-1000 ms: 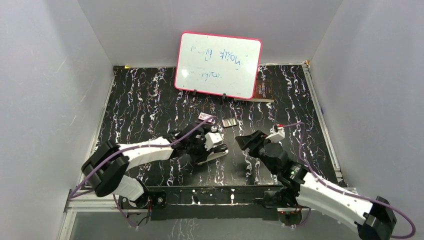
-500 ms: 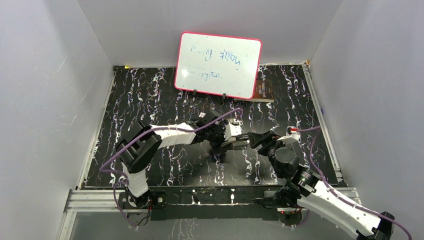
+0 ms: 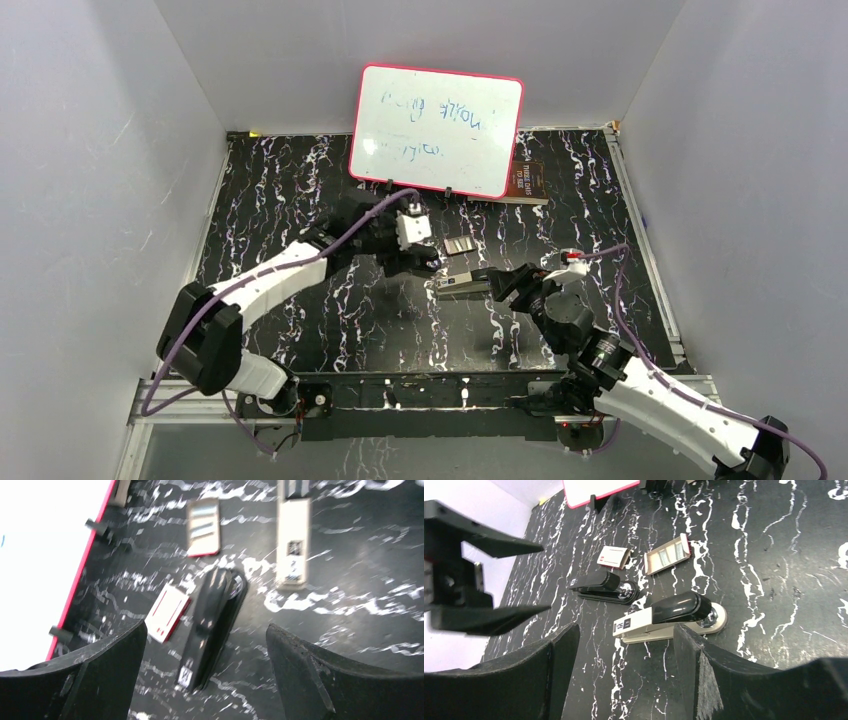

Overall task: Load the staples into the stapler
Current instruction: Close the stapler at the center of the board.

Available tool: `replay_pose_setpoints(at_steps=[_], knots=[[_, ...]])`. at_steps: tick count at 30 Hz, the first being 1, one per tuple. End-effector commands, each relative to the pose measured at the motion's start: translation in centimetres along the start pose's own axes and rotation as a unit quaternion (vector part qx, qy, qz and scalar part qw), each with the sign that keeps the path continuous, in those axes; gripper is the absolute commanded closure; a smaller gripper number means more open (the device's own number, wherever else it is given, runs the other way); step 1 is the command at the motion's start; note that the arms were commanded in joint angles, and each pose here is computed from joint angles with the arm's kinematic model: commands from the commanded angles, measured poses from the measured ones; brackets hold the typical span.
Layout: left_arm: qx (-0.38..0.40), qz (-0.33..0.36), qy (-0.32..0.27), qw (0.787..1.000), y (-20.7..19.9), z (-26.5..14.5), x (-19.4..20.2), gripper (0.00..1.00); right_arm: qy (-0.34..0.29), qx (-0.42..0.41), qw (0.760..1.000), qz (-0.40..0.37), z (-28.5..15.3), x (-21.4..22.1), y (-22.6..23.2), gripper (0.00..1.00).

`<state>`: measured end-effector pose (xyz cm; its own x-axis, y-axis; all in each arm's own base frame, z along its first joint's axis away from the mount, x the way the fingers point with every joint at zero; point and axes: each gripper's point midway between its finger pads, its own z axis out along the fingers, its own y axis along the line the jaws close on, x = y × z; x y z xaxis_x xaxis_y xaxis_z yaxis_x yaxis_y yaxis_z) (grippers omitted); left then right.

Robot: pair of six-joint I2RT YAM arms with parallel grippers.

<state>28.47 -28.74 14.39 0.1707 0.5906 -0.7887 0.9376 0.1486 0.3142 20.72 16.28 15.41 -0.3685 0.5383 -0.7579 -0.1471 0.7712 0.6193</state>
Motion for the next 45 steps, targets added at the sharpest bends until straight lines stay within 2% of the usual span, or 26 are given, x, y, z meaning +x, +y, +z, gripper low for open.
replay_pose_setpoints(at_steps=[1,9,11,21,27,28,29,31,34,38,41,45], knots=[[0.027,-0.003,0.01,1.0,1.4,-0.1,3.3,0.12,-0.006,-0.058,0.998,-0.004,0.1,-0.8,2.7,0.23],[0.061,-0.024,0.028,0.997,3.4,2.4,7.2,0.14,0.029,-0.069,0.997,-0.023,0.4,0.5,3.4,0.23],[0.064,-0.028,0.041,0.997,3.7,2.8,8.2,0.17,0.033,-0.07,0.997,-0.024,0.4,0.7,3.5,0.23],[0.08,-0.061,0.104,0.989,3.0,2.9,11.8,0.56,0.028,-0.083,0.995,-0.045,0.8,0.1,4.7,0.23],[0.079,-0.098,0.124,0.984,1.8,1.8,12.3,0.73,0.015,-0.06,0.998,-0.022,1.7,-0.2,4.4,0.23],[0.082,-0.113,0.129,0.982,1.2,1.4,12.3,0.8,0.009,-0.052,0.998,-0.018,2.0,-0.4,4.3,0.24],[0.082,-0.127,0.133,0.98,0.9,1.1,12.3,0.91,0.006,-0.049,0.999,-0.014,2.2,-0.4,4.3,0.24],[0.068,-0.157,0.148,0.974,0.5,0.4,12.5,1.0,0.007,-0.047,0.999,-0.013,2.7,-0.3,4.7,0.24],[0.056,-0.2,0.144,0.968,-0.7,-0.7,11.9,1.0,0.012,-0.039,0.999,0.011,4.1,-0.4,6.1,0.24],[0.004,-0.262,0.126,0.957,-1.2,-2.3,10.7,1.0,0.032,-0.033,0.997,0.064,6.2,0.8,7.8,0.25],[-0.028,-0.323,0.12,0.938,-1.8,-3.1,10.4,1.0,0.055,-0.045,0.99,0.121,7.8,1.7,10.1,0.24],[-0.057,-0.426,0.092,0.898,-3.4,-3.2,9.6,1.0,0.109,-0.056,0.976,0.179,9.4,4.1,12.5,0.24]])
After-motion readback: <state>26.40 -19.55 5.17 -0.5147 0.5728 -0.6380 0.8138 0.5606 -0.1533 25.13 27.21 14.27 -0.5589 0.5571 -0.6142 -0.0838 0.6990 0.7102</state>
